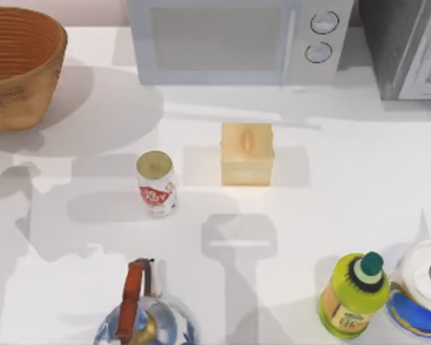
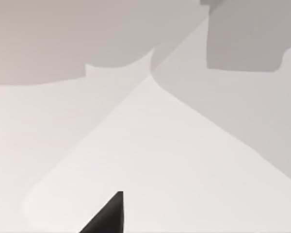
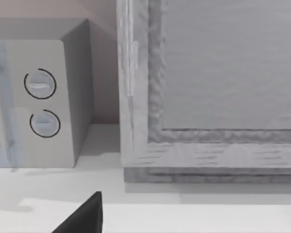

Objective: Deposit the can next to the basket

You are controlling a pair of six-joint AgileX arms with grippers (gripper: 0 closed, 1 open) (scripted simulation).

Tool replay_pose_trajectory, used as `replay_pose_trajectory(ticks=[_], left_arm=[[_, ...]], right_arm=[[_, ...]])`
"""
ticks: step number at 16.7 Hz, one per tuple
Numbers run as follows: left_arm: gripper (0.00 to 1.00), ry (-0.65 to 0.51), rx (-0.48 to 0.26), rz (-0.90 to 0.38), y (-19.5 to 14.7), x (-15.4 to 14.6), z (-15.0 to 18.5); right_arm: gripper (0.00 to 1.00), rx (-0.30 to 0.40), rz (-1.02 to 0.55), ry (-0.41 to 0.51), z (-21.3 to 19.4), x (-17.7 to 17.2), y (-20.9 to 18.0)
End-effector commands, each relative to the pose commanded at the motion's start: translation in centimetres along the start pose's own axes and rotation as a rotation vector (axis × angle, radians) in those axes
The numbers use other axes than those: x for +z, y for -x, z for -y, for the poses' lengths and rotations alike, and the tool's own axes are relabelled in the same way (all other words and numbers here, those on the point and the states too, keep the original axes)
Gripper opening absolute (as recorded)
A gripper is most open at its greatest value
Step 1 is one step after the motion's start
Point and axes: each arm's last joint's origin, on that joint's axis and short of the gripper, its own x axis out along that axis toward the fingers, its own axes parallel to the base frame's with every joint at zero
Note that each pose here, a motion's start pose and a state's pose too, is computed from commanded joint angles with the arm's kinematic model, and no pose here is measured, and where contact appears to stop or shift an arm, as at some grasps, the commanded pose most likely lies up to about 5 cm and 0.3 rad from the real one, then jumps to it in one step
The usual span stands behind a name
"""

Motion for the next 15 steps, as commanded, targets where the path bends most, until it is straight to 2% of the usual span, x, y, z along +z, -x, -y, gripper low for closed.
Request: replay_pose_trajectory(ticks=[9, 15], left_arm=[[0.02, 0.0, 0.0, 0.0, 0.0, 0.0, 0.0], [0.0, 0.0, 0.0, 0.0, 0.0, 0.0, 0.0]], right_arm=[[1.0, 0.0, 0.0, 0.0, 0.0, 0.0, 0.0], [1.0, 0.0, 0.0, 0.0, 0.0, 0.0, 0.0]])
